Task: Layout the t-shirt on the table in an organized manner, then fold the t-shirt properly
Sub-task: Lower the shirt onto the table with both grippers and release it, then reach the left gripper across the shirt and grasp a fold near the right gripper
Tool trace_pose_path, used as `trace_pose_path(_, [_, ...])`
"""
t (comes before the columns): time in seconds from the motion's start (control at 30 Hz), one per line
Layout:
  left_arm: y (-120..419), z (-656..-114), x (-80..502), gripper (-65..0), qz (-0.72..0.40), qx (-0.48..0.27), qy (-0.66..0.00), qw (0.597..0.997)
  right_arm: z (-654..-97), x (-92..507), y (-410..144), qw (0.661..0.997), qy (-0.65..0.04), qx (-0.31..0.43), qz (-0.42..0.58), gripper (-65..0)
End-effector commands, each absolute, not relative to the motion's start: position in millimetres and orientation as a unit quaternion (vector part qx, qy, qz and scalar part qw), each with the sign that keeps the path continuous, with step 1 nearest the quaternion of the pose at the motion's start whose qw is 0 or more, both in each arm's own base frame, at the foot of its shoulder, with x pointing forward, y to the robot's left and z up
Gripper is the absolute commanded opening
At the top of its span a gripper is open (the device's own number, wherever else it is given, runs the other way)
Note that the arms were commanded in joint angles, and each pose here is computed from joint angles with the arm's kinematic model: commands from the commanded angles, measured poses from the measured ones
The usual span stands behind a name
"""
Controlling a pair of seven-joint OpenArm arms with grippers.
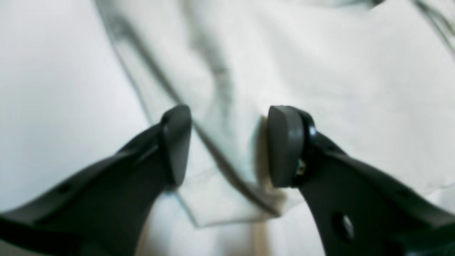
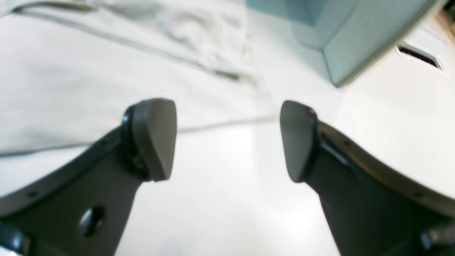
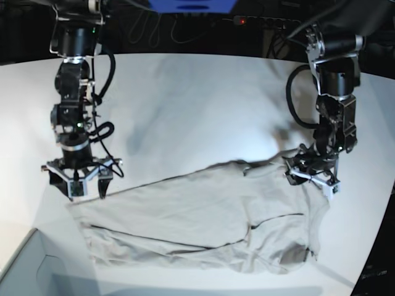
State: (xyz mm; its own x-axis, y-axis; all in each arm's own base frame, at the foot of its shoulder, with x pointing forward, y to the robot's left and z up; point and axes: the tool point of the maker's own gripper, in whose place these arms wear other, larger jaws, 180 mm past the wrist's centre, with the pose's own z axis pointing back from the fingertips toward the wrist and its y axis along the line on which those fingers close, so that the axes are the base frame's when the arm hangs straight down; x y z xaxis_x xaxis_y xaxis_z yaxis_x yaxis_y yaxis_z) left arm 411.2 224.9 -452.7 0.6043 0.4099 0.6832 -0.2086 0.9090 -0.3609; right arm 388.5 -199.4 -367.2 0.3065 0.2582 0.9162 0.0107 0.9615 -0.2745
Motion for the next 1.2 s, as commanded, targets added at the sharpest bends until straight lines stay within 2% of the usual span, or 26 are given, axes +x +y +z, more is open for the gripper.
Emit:
trace_pose_path(0.0, [230, -435, 428, -31.7, 0.174, -0.124, -0.434, 0.875, -337, 393, -200, 0.769, -0.623, -0.123, 0.076, -19.7])
trace_pose_path(0.2, [215, -482, 393, -32.0, 0.102, -0.068, -0.369, 0.921, -330, 351, -191, 0.765, -0.627, -0.127, 0.081, -19.7])
trace_pose_path(0.37, [177, -505, 350, -39.9, 0.072, -0.071, -0.350, 0.931, -335, 323, -192, 0.772, -0.616, -0.133, 0.088, -19.7])
trace_pose_path(0.57, [131, -479, 321, -41.6, 0.057, -0.093, -0.395, 0.912, -347, 298, -194, 0.785, -0.598, -0.135, 0.094, -19.7])
trace_pose_path(0.63, [104, -463, 315, -47.8, 0.028, -0.108, -0.412, 0.904, -351, 293, -194, 0.789, -0.591, -0.134, 0.095, -19.7])
trace_pose_path(0.73, [61, -447, 308, -62.7, -0.029, -0.136, -0.424, 0.895, -353, 291, -194, 0.792, -0.589, -0.133, 0.095, -19.8])
trace_pose_path(0.77, [45, -443, 307, -65.0, -0.048, -0.148, -0.426, 0.891, -354, 290, -195, 0.793, -0.587, -0.134, 0.094, -19.8])
trace_pose_path(0.93, [-37, -423, 296, -63.3, -0.138, -0.212, -0.431, 0.866, -351, 285, -225, 0.794, -0.581, -0.166, 0.070, -19.8])
trace_pose_path(1.17, [-117, -342, 286, -60.7, -0.248, -0.274, -0.498, 0.784, -340, 283, -265, 0.785, -0.582, -0.208, 0.038, -19.7])
